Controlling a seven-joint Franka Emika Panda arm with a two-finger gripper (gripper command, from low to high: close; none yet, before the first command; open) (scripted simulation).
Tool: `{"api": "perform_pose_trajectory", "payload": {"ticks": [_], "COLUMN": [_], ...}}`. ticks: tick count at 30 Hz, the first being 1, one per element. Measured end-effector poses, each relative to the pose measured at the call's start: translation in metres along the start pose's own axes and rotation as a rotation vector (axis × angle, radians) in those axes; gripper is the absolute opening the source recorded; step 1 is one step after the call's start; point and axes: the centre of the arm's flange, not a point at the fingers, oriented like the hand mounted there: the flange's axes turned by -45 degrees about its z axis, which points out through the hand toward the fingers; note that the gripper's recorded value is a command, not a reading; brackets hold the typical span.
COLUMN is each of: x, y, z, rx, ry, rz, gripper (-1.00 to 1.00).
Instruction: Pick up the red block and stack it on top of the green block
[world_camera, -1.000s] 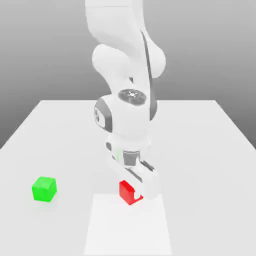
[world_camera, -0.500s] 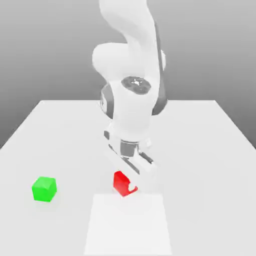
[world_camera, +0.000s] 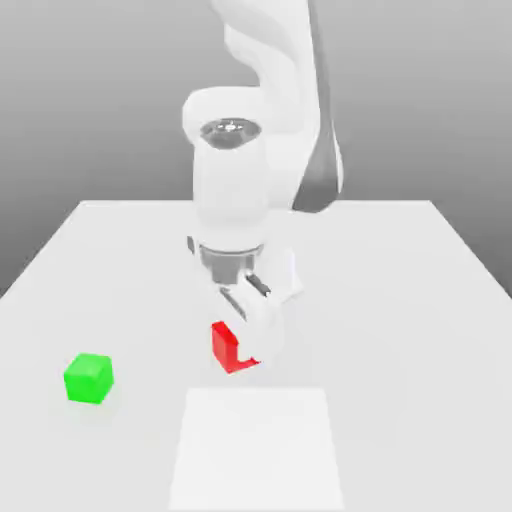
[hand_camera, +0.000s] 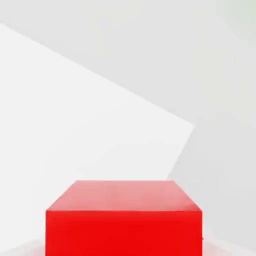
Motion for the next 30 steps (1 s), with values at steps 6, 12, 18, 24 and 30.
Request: {"api": "perform_pose_trajectory", "payload": {"ticks": [6,12,18,24,30], "x": [0.056,0.108,0.156,0.164,0.163], "y": [0.022,0.054,0.097,0.104,0.104], "z": [-0.008,-0.017,-0.025,0.023,0.033], "rx": [-0.001,-0.001,0.000,-0.001,0.000], "ry": [0.001,0.000,-0.001,-0.001,-0.001], "rz": [0.208,0.416,0.622,0.657,0.656], "gripper": [-1.00,-1.00,-1.00,-1.00,1.00]}}
